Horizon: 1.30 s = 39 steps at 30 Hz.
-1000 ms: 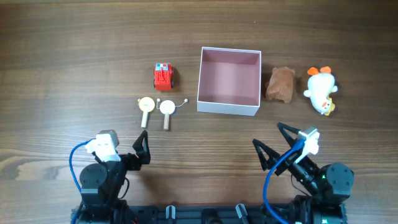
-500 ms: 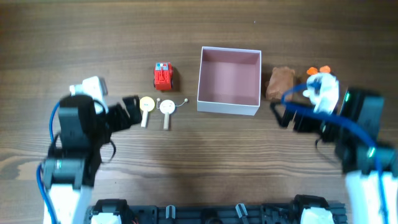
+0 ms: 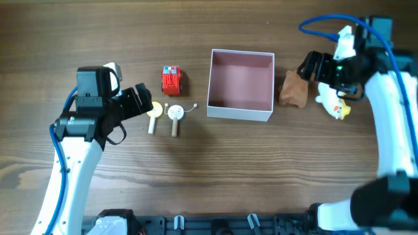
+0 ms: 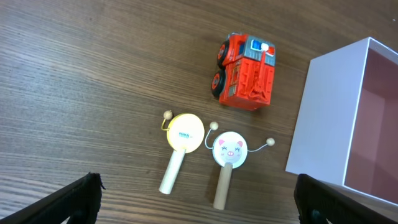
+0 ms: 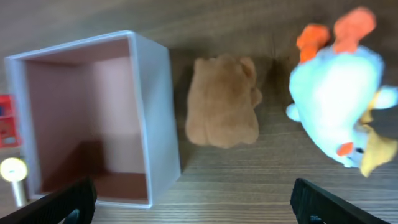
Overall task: Pack container
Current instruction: 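Reach the right gripper to the brown plush and grasp it, then carry the brown plush into the box and release it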
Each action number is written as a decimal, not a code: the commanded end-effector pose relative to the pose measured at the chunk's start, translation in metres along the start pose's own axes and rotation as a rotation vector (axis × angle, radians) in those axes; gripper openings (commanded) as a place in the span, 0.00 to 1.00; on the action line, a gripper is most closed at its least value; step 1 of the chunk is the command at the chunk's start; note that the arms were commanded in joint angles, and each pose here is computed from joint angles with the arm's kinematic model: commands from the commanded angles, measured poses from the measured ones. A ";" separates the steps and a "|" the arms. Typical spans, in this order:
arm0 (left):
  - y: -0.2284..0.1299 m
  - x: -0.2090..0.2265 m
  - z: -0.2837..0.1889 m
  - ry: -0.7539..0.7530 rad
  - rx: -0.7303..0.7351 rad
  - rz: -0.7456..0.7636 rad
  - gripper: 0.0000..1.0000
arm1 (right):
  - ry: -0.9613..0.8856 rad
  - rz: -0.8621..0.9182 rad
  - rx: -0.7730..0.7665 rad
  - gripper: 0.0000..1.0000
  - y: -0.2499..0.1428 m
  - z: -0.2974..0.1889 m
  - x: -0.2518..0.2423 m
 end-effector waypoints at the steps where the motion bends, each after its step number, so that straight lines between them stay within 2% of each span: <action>1: 0.004 -0.004 -0.003 -0.005 -0.015 0.003 1.00 | -0.032 0.040 0.094 1.00 0.004 0.044 -0.009; 4: 0.004 -0.004 -0.003 -0.005 -0.015 0.003 1.00 | -0.077 0.028 0.154 1.00 0.006 0.091 -0.013; 11: 0.004 -0.004 -0.003 -0.005 -0.015 0.003 1.00 | -0.162 0.036 0.219 0.98 0.001 0.149 -0.020; 12: 0.004 -0.004 -0.003 -0.005 -0.015 0.003 1.00 | -0.164 0.044 0.232 0.95 -0.001 0.156 -0.021; 13: 0.004 -0.004 -0.003 -0.005 -0.015 0.002 1.00 | -0.168 0.061 0.239 0.87 -0.003 0.161 -0.023; 15: 0.004 -0.004 -0.003 -0.005 -0.015 0.003 1.00 | -0.169 0.062 0.246 0.60 -0.004 0.167 -0.024; 16: 0.004 -0.004 -0.003 -0.005 -0.015 0.002 1.00 | -0.174 0.061 0.242 0.51 -0.003 0.166 -0.024; 18: 0.004 -0.004 -0.003 -0.005 -0.015 0.002 1.00 | -0.199 0.055 0.223 0.39 0.001 0.160 -0.026; 21: 0.004 -0.004 -0.003 -0.005 -0.015 0.003 1.00 | -0.213 0.043 0.171 0.33 0.010 0.134 -0.022; 22: 0.004 -0.004 -0.003 -0.005 -0.015 0.003 1.00 | -0.209 0.039 0.138 0.33 0.015 0.118 -0.018; 25: 0.004 -0.004 -0.003 -0.005 -0.015 0.003 1.00 | -0.160 0.021 0.016 0.20 0.027 0.061 0.003; 27: 0.004 -0.004 -0.003 -0.005 -0.015 0.003 1.00 | -0.058 -0.026 -0.097 0.11 0.026 0.010 0.035; 31: 0.004 -0.004 -0.003 -0.005 -0.015 0.003 1.00 | 0.089 -0.055 -0.234 0.13 0.006 -0.054 0.097; 33: 0.004 -0.004 -0.003 -0.005 -0.015 0.003 1.00 | 0.139 -0.065 -0.233 0.13 -0.003 -0.057 0.123; 34: 0.004 -0.004 -0.003 -0.005 -0.015 0.002 1.00 | 0.152 -0.074 -0.221 0.05 -0.007 -0.051 0.138; 35: 0.004 -0.004 -0.003 -0.005 -0.015 0.003 1.00 | 0.138 -0.070 -0.216 0.04 -0.011 -0.041 0.149; 39: 0.004 -0.004 -0.003 -0.005 -0.015 0.002 1.00 | 0.075 -0.096 -0.170 0.04 -0.019 0.029 0.182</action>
Point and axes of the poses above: each gripper's point midway between its finger pads, its own z axis out along the fingers, its own x axis along the line the jaws close on, y = z × x, the point moved 6 cm from there along -z, back along the fingers, and after that the axes turned 6 degrees about -z, right-handed, at the moved point
